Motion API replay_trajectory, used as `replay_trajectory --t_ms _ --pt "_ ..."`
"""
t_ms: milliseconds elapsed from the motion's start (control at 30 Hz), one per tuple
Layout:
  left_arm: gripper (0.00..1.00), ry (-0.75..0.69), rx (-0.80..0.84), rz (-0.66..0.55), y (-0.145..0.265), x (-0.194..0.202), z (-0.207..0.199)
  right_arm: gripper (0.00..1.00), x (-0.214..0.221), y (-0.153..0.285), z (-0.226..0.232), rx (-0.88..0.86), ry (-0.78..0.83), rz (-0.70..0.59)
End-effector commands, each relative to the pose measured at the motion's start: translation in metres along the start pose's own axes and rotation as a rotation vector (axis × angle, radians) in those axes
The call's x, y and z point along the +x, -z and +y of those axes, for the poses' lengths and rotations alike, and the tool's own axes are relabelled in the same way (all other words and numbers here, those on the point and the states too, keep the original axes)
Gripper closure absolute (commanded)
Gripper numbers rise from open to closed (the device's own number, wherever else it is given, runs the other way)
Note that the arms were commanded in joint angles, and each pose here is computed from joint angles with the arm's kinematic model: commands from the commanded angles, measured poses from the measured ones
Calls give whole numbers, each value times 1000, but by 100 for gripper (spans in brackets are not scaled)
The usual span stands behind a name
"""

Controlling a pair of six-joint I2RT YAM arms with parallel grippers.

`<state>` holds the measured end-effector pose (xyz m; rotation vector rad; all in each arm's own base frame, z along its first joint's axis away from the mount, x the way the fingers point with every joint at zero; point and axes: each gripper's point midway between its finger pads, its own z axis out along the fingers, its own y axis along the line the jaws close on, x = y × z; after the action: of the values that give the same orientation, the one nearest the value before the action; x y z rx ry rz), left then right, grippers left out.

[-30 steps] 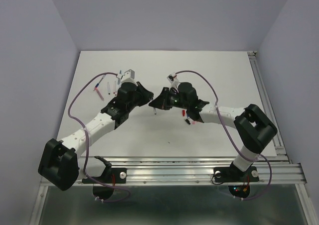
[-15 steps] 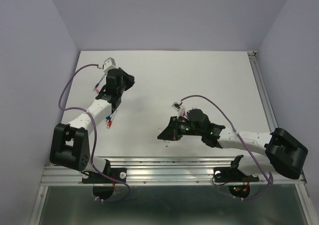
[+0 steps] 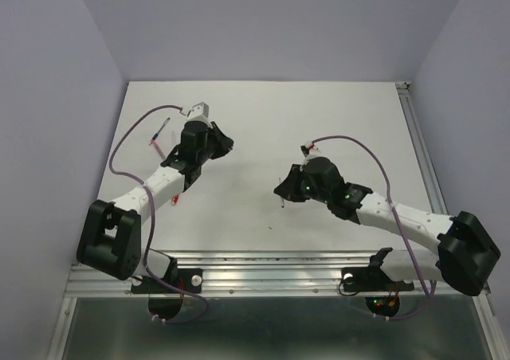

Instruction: Open the pen caps

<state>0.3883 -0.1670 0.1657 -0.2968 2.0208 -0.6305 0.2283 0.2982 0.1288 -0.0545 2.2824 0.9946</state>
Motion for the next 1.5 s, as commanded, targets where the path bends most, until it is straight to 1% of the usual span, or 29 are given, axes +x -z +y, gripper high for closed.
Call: replay_trajectory --t_ms 0,33,67,100,133,200,233,300,500,533,600,633,833,867,900,933,967,1000,1133,1200,1233,1333,1367,1433,1467 --pt "100 -60 129 109 -5 43 -37 99 -58 28 -8 164 56 -213" --pt "100 -63 190 142 -5 55 -56 99 -61 31 -15 200 54 -237" --pt "100 -66 199 189 -10 73 -60 99 -63 35 -17 210 50 -252" --pt "100 -66 209 210 -11 82 -65 99 -65 38 -17 216 50 -264" --pt "100 -74 235 231 -11 93 -79 99 -67 43 -18 219 46 -278" --pt "100 -79 224 279 -21 114 -81 99 -68 47 -21 231 38 -292" --pt "100 -84 242 301 -22 122 -91 99 -68 49 -21 232 36 -295" --pt "100 -77 235 352 -27 141 -90 98 -68 52 -25 247 32 -301" --pt "100 -99 258 404 -31 168 -108 98 -61 58 -30 244 12 -306" --pt "94 -100 266 406 -31 169 -113 97 -60 59 -31 244 11 -306" --pt "90 -107 273 431 -31 179 -116 97 -59 59 -32 249 6 -305" --pt "85 -117 281 448 -30 186 -119 97 -59 59 -33 252 5 -305" --pt "83 -131 267 481 -33 197 -119 96 -60 63 -33 247 1 -314" --pt "73 -132 268 479 -32 196 -120 96 -59 63 -34 251 0 -312" --pt "67 -132 268 481 -31 196 -120 96 -59 63 -34 251 0 -314" --pt "54 -138 279 476 -29 193 -122 96 -59 64 -35 253 -2 -316" --pt "48 -140 291 478 -27 192 -125 95 -59 64 -35 257 -5 -319" --pt "38 -146 301 476 -25 190 -127 95 -60 65 -35 256 -5 -320" --pt "23 -160 340 455 -16 178 -138 95 -61 65 -33 249 -7 -322" --pt "19 -167 352 439 -10 169 -142 95 -62 66 -32 245 -4 -326" --pt "15 -173 354 433 -8 166 -144 95 -62 66 -32 246 -5 -325" --pt "9 -197 334 381 0 146 -145 94 -64 66 -30 241 -2 -332" --pt "4 -215 298 361 0 141 -139 94 -65 66 -29 238 -3 -333" --pt "1 -219 277 301 8 118 -139 94 -67 66 -26 232 0 -339" --pt "1 -222 242 271 9 110 -132 94 -68 66 -25 228 0 -341"
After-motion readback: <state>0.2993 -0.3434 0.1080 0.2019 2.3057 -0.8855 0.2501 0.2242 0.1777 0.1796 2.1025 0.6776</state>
